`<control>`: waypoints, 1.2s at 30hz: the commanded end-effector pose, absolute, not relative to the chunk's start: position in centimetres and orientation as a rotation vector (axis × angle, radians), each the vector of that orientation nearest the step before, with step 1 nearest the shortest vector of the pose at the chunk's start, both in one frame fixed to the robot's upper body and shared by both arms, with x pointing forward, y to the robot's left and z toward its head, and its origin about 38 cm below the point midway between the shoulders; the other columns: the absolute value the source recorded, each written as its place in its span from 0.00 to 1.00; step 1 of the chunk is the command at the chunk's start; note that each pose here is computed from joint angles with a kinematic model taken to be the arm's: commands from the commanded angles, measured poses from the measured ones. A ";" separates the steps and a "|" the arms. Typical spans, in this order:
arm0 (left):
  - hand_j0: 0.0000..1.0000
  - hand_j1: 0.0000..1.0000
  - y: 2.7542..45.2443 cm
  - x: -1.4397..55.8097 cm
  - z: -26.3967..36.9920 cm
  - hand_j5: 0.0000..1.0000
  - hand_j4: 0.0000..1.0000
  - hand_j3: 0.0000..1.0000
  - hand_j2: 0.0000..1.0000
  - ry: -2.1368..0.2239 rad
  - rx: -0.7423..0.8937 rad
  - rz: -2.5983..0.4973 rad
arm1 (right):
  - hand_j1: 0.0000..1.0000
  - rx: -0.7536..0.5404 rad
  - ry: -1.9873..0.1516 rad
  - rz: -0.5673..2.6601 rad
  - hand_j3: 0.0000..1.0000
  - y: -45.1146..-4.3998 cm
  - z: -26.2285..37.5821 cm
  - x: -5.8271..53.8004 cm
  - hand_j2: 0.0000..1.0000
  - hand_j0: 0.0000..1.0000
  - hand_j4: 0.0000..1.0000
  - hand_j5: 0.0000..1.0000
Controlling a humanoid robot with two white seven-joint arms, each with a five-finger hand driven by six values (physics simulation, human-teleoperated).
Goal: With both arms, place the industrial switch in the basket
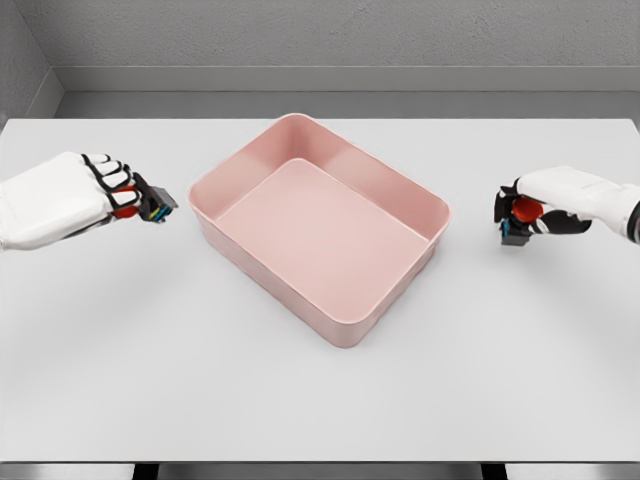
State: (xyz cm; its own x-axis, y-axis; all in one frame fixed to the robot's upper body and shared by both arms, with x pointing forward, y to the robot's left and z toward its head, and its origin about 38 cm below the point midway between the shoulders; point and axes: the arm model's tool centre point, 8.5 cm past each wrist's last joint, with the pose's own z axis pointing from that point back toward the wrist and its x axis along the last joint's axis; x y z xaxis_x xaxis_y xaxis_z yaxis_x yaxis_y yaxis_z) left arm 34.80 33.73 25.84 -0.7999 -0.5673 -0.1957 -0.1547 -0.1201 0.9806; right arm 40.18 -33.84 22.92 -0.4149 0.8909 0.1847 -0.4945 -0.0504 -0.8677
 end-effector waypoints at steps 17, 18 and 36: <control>0.28 0.28 21.4 38.6 23.0 0.28 0.28 0.28 0.28 -2.184 0.658 -1.856 | 0.39 -0.560 -1.400 1.862 0.39 -31.7 29.5 40.9 0.39 0.39 0.39 0.39; 0.28 0.28 21.2 39.4 22.1 0.28 0.28 0.28 0.28 -2.155 0.662 -1.855 | 0.39 -0.533 -1.442 1.887 0.39 -30.7 29.4 40.9 0.39 0.39 0.39 0.39; 0.78 0.78 18.6 41.1 18.4 0.78 0.78 0.78 0.78 -2.079 0.600 -1.916 | 0.41 -0.412 -1.759 2.062 0.41 -23.4 31.4 40.7 0.41 0.41 0.41 0.41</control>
